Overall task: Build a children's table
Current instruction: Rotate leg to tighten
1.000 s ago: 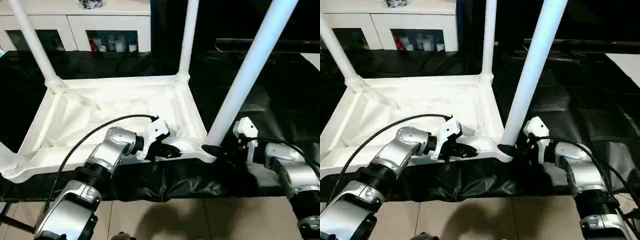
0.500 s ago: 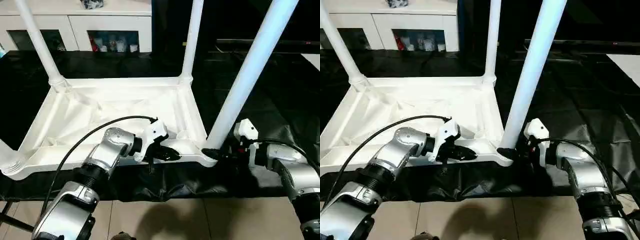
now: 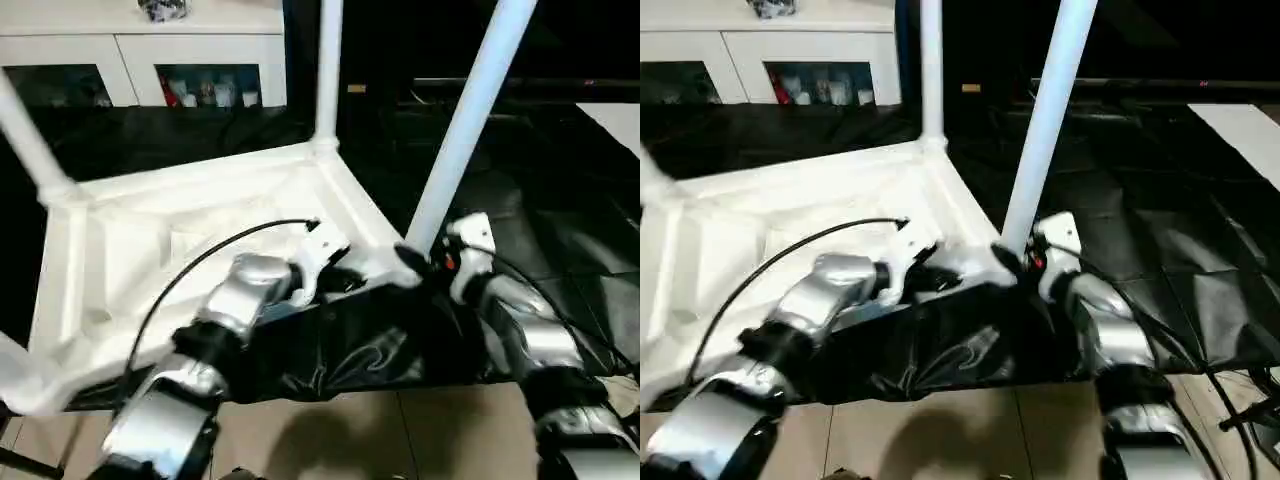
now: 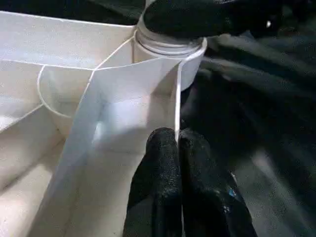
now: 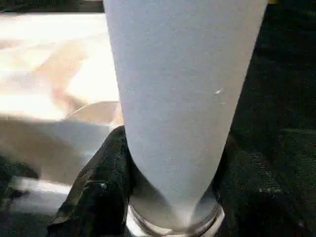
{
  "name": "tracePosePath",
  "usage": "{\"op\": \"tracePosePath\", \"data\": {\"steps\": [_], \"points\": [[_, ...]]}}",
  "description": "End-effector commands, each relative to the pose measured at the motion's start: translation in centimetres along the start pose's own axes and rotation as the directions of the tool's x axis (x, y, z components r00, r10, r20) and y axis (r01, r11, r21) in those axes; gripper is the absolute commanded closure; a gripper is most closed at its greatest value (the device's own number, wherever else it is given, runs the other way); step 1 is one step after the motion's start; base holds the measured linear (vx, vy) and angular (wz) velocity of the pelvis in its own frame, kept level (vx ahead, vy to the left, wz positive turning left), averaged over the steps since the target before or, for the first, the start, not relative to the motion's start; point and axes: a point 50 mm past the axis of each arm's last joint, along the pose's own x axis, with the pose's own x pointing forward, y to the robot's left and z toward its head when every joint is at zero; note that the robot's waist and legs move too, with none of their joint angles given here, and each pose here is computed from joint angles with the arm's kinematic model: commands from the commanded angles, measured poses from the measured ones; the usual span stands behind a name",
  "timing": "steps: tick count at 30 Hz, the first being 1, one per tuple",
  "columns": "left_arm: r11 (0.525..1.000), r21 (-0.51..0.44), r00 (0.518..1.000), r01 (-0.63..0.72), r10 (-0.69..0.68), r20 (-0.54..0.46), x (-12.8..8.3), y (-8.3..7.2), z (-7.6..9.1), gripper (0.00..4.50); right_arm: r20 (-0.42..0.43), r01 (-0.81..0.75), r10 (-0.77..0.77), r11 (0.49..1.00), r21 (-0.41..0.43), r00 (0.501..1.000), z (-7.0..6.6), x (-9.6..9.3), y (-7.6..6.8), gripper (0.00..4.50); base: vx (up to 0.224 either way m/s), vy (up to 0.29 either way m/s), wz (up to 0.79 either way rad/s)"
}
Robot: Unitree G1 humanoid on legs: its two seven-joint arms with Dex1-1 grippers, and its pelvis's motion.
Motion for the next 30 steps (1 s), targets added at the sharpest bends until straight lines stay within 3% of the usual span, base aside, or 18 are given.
{"op": "tracePosePath", "data": {"steps": [1, 3, 5, 8, 9, 14, 15, 23, 26, 27, 30], "points": [[1.0, 0.005, 0.996, -0.009, 0.008, 0.089, 1.3, -1.0, 2.4, 4.5, -0.061, 0.039, -0.032, 0.992, 0.116, 0.998, -1.7, 0.8, 1.3, 2.51, 0.0, 0.0, 0.0], [1.0, 0.003, 0.996, -0.015, 0.014, 0.093, 1.5, -1.1, 2.5, 4.5, -0.061, 0.046, -0.039, 0.992, 0.121, 0.997, -1.6, 1.0, 1.5, 2.51, 0.0, 0.0, 0.0], [0.999, 0.036, 0.996, -0.012, 0.009, 0.088, 1.7, -1.4, 2.6, 4.5, -0.044, 0.044, -0.042, 0.998, 0.039, 0.998, -1.3, 1.3, 1.8, 2.51, 0.0, 0.0, 0.0], [0.999, 0.043, 0.995, 0.017, -0.021, 0.094, 1.7, -1.7, 2.5, 4.5, -0.022, 0.018, -0.017, 0.999, 0.044, 1.0, -1.0, 1.4, 2.2, 2.51, 0.0, 0.0, 0.0], [0.999, 0.048, 0.995, 0.025, -0.03, 0.094, 1.7, -1.7, 2.4, 4.5, -0.016, 0.008, -0.008, 0.999, 0.038, 1.0, -1.0, 1.4, 2.2, 1.95, 0.0, 0.0, 0.0], [0.991, 0.087, 0.99, 0.098, -0.106, 0.089, 0.7, -1.5, 1.7, 4.5, 0.004, -0.075, 0.075, 0.997, -0.031, 0.997, -0.3, 0.5, 1.3, 1.75, 0.0, 0.0, 0.0], [0.991, 0.089, 0.99, 0.103, -0.111, 0.087, 0.6, -1.4, 1.7, 4.5, 0.004, -0.08, 0.081, 0.996, -0.036, 0.997, -0.3, 0.4, 1.2, 1.43, 0.0, 0.0, 0.0], [0.975, 0.127, 0.98, 0.184, -0.192, 0.054, -1.0, -0.8, 0.6, 4.5, -0.056, -0.256, 0.25, 0.958, -0.133, 0.967, -0.2, -1.7, -0.4, 1.43, 0.0, 0.0, 0.0], [0.958, 0.139, 0.966, 0.249, -0.256, 0.032, -1.9, -0.6, 0.1, 4.5, -0.115, -0.39, 0.375, 0.908, -0.155, 0.92, -0.2, -3.1, -0.7, 1.43, 0.0, 0.0, 0.0], [0.952, 0.142, 0.96, 0.272, -0.278, 0.027, -2.2, -0.6, 0.0, 4.5, -0.131, -0.43, 0.412, 0.889, -0.161, 0.902, -0.2, -3.5, -0.7, 1.71, 0.0, 0.0, 0.0], [0.937, 0.146, 0.947, 0.316, -0.321, 0.013, -2.6, -0.6, -0.3, 4.5, -0.157, -0.492, 0.47, 0.856, -0.161, 0.869, -0.2, -4.1, -0.8, 1.82, 0.0, 0.0, 0.0]]}}
